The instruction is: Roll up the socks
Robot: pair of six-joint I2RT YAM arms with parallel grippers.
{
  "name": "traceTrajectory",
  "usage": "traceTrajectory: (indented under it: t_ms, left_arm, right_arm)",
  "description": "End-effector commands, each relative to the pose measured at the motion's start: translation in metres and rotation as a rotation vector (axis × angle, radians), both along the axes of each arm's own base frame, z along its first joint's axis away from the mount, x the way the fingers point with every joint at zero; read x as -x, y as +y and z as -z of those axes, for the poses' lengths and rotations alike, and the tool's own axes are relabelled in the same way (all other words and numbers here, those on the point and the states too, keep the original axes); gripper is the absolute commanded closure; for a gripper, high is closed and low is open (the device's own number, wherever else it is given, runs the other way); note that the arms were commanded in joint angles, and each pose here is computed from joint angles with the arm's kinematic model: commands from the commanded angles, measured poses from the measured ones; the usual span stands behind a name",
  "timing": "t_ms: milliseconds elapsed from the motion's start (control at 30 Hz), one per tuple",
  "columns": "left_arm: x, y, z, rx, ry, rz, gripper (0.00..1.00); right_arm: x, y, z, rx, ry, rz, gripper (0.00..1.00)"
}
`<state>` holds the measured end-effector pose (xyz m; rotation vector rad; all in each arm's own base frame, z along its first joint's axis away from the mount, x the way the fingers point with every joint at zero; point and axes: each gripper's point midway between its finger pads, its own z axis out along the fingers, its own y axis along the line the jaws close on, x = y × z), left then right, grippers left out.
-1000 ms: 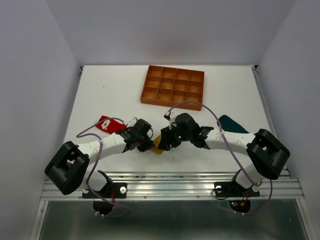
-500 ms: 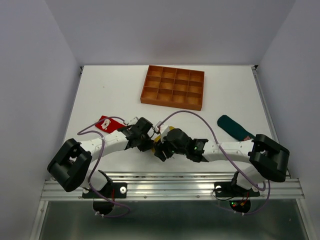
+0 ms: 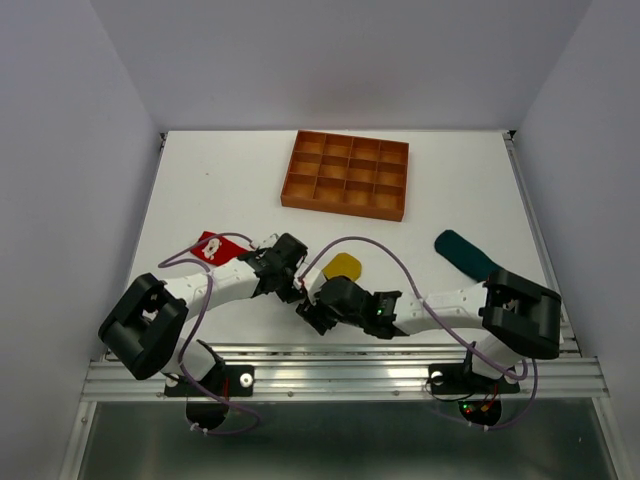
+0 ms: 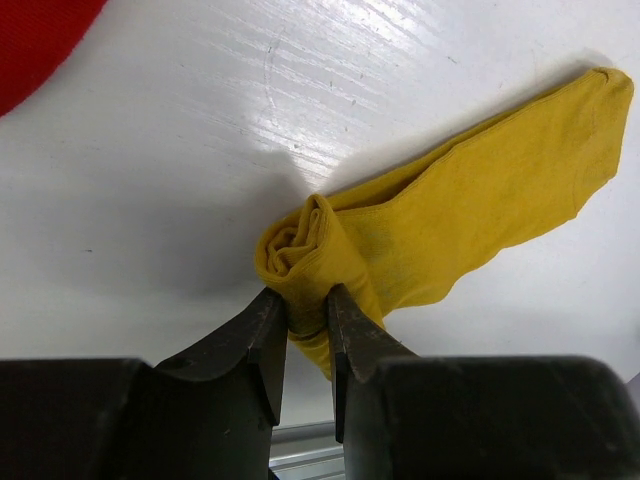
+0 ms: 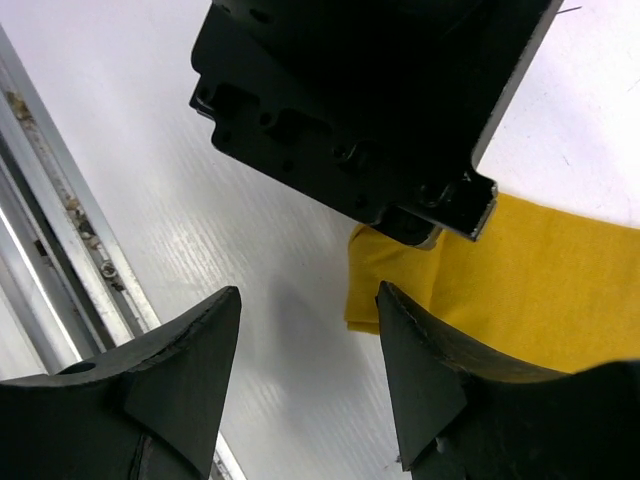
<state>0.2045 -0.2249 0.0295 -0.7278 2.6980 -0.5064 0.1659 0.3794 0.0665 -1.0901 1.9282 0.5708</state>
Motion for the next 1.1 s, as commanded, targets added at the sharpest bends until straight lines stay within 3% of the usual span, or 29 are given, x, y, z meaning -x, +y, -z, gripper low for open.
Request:
traceTrajectory:
  t_ms: [0,600,900,1067]
  left_arm:
    - [0.009,0.007,0.007,-0.050,0.046,0.011,1.00]
    - [0.009,0.006,0.005,-0.047,0.051,0.011,1.00]
    - [0.011,0.006,0.006,-0.051,0.061,0.009,1.00]
    - [0.012,0.005,0.007,-0.045,0.070,0.009,1.00]
  right_arm:
    - [-0.007,0.014,-0.013,-0.014,-0.095,-0.002,0.37]
    - [-0.022,0.007,-0.004,0.103,-0.194,0.044,0.39]
    - [-0.021,0.000,0.023,0.194,-0.200,0.055,0.43]
    - [-0.022,-0.003,0.028,0.233,-0.236,0.084,0.52]
